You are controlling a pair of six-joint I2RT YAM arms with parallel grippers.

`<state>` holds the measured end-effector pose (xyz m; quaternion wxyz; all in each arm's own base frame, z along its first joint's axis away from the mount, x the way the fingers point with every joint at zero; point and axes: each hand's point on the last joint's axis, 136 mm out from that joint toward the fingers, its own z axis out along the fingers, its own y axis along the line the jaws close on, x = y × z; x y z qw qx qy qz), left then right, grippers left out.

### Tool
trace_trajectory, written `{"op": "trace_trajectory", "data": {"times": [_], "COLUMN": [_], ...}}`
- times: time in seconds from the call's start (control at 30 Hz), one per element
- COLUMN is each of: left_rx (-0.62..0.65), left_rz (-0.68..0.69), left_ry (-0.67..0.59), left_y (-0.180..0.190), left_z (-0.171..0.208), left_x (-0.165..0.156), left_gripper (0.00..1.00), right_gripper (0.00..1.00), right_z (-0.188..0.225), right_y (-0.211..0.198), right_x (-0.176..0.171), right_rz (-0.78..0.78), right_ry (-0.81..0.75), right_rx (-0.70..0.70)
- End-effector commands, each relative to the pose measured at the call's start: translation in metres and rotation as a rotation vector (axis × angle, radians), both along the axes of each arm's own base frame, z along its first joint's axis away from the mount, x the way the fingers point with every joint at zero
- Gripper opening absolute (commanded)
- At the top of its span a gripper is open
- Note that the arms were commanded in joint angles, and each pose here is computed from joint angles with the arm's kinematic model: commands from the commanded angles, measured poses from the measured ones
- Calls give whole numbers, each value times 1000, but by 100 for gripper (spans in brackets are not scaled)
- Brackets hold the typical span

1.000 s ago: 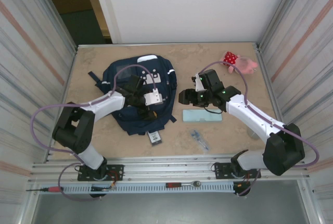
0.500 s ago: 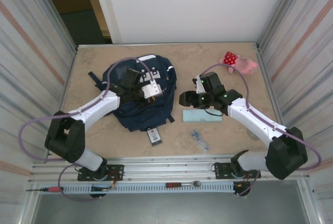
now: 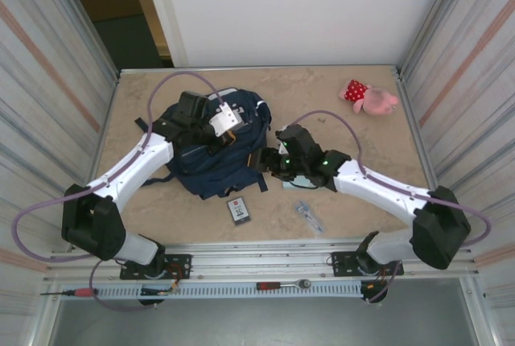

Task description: Pack the student bag

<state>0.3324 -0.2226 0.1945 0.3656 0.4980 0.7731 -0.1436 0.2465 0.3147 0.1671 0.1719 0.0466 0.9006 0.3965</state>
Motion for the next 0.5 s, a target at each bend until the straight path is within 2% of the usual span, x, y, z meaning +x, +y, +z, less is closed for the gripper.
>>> {"op": "trace_trajectory", "data": {"times": [0.0, 0.07, 0.17, 0.2, 0.33, 0.47], "left_rx": [-141, -174, -209, -214, -234, -264], "left_rz": [0, -5, -6, -8, -19, -44], "left_ry": [-104, -106, -132, -144, -197, -227], "left_y": [-10, -13, -14, -14, -14, -17], "left_z": [63, 72, 93, 101, 132, 153], "left_x": [2, -1, -2, -3, -2, -2], "left_gripper": [0, 0, 0, 0, 0, 0], "right_gripper": [67, 64, 46, 42, 38, 37], "right_z": [-1, -18, -60, -74, -108, -110], "right_y": [15, 9, -17, -25, -48, -38], "right_x": [11, 16, 22, 23, 26, 35], "right_rz": [-63, -93, -166, -185, -233, -218], "right_ry": [56, 92, 146, 168, 218, 194], "right_rx": [45, -29, -197, -224, -295, -262]}}
